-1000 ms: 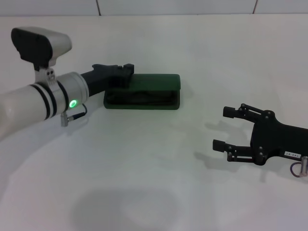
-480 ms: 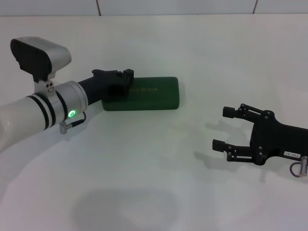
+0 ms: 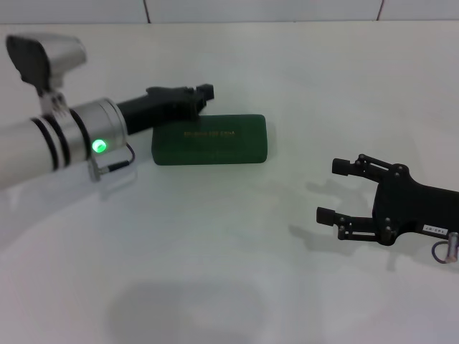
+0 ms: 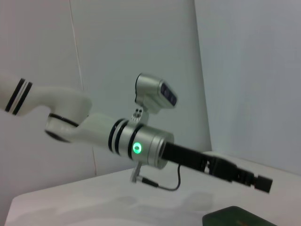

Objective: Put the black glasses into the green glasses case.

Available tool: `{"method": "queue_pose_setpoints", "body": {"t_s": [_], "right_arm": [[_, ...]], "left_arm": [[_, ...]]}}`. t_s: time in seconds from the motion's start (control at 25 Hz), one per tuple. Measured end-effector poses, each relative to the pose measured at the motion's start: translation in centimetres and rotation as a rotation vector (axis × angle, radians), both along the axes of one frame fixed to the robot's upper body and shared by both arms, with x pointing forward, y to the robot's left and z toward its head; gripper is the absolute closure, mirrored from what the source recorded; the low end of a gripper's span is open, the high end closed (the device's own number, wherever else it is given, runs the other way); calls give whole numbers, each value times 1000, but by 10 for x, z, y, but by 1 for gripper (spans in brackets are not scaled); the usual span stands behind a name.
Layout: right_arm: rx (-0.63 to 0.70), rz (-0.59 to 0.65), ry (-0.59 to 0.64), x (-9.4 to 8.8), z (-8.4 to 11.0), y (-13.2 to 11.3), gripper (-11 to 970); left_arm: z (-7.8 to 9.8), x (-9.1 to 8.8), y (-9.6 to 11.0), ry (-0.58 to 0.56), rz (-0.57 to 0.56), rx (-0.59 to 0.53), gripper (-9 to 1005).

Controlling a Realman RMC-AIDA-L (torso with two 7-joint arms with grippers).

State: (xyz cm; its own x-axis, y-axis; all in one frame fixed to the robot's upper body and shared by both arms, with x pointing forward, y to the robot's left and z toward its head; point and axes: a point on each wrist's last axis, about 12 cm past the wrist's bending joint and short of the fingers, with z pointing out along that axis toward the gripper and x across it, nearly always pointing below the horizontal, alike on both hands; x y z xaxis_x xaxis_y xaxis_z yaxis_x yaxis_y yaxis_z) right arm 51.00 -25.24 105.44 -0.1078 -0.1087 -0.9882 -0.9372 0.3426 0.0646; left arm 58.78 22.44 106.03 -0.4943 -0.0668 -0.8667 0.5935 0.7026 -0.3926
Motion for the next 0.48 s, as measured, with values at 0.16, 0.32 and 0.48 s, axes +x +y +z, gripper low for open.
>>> {"method": "queue_pose_setpoints", "body": {"t_s": [0.16,0.32,0.48], "right_arm": [[1,-1,0,0,0,0,83],[2,-3,0,0,0,-1,83],[3,-6,0,1,1,-1,83]], "left_arm": [[13,8,11,44,-21,-36,889],[19,11,21,45,-5,-36,888],[21,9,32,24,31,-48,807]]}}
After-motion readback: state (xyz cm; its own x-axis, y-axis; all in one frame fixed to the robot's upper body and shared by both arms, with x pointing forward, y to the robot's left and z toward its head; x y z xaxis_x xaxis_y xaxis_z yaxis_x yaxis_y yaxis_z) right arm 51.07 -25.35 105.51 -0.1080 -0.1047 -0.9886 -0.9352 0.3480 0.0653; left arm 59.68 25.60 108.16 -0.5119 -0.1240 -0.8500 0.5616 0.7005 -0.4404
